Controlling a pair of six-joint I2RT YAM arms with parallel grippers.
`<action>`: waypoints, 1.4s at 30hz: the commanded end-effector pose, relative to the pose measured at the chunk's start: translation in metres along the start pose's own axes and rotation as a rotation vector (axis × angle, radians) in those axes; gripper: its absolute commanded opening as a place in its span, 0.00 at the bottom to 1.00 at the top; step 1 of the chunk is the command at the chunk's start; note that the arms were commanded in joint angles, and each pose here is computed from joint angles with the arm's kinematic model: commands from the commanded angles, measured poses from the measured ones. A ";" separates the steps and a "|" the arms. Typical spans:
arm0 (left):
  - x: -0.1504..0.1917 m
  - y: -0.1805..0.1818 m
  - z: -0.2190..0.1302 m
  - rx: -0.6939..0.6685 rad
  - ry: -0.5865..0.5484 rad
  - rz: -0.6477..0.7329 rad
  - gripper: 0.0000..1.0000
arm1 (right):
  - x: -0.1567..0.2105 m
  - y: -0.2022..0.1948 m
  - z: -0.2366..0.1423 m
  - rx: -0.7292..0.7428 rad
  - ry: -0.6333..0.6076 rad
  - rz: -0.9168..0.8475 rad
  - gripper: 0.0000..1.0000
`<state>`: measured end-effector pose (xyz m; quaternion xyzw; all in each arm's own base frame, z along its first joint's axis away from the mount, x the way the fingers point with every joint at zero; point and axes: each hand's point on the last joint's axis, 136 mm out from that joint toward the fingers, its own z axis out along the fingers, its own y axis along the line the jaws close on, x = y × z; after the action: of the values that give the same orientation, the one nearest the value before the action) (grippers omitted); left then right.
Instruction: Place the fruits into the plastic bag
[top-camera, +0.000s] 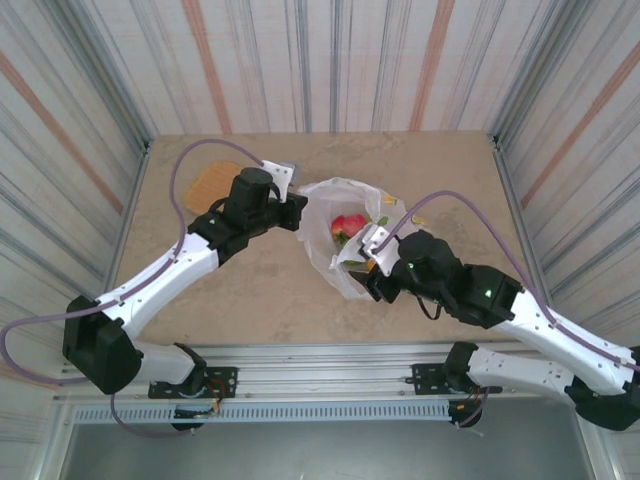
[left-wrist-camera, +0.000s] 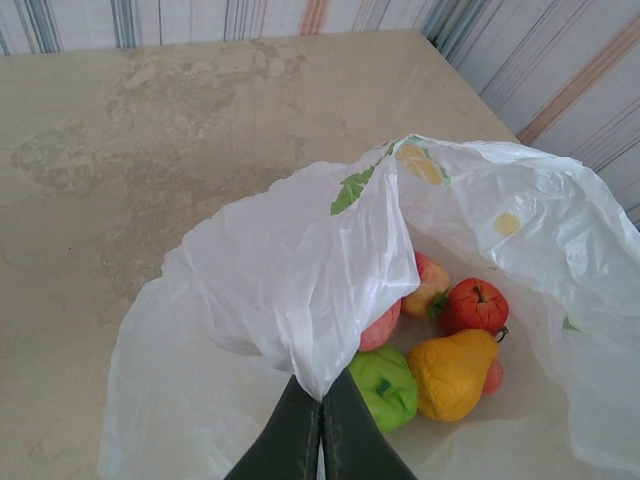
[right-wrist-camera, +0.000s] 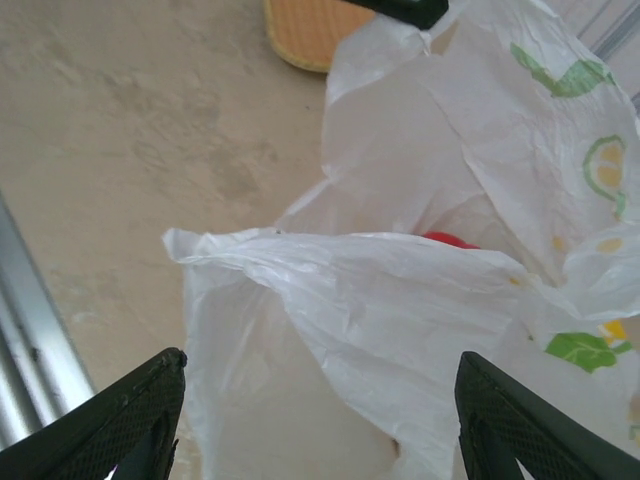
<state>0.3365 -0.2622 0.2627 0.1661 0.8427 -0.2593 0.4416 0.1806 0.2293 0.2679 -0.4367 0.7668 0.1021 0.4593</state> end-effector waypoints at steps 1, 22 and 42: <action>-0.006 0.000 -0.006 0.017 -0.025 -0.013 0.00 | 0.008 -0.014 0.008 0.112 0.042 -0.096 0.72; -0.007 0.004 -0.010 0.016 -0.032 -0.029 0.00 | -0.020 -0.027 0.052 0.271 -0.020 -0.215 0.33; -0.089 0.010 -0.045 0.003 -0.139 -0.072 0.00 | -0.075 -0.157 -0.057 0.370 -0.443 0.559 0.00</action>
<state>0.3570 -0.2420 0.3247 0.1294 0.8232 -0.2808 0.4761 0.2837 0.1569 0.3659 -0.1635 0.7553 0.0948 0.6275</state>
